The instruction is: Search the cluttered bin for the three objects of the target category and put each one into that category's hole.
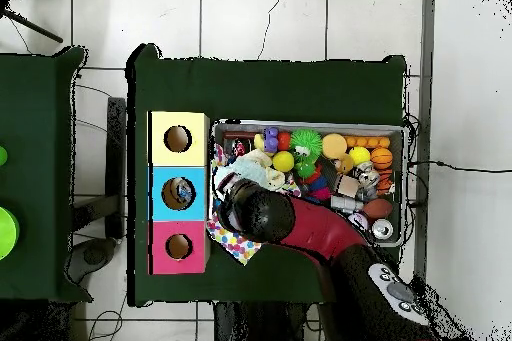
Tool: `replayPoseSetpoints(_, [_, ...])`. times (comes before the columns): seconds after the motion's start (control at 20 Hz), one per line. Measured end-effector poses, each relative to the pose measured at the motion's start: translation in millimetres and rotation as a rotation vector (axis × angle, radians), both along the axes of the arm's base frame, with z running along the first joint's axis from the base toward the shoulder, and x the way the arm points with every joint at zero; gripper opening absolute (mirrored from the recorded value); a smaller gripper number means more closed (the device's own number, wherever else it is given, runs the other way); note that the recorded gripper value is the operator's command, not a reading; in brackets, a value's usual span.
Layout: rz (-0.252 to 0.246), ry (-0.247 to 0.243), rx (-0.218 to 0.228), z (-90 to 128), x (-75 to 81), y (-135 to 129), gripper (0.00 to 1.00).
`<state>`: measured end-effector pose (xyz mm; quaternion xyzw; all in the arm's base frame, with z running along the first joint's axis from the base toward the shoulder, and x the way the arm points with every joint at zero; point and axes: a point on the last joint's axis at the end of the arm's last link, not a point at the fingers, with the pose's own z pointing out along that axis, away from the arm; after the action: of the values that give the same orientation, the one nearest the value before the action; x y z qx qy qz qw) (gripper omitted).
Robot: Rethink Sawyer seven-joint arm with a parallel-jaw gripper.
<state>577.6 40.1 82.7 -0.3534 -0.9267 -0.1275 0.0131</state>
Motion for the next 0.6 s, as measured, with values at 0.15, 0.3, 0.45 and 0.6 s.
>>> replayPoseSetpoints(0.15, [-0.008,0.003,0.007,8,0.1,15,0.0])
replayPoseSetpoints(0.3, [-0.009,-0.002,0.004,15,2.6,26,0.0])
replayPoseSetpoints(0.45, [-0.012,-0.009,0.002,21,5.6,35,0.0])
replayPoseSetpoints(0.6, [-0.018,-0.008,-0.002,22,5.5,34,0.0])
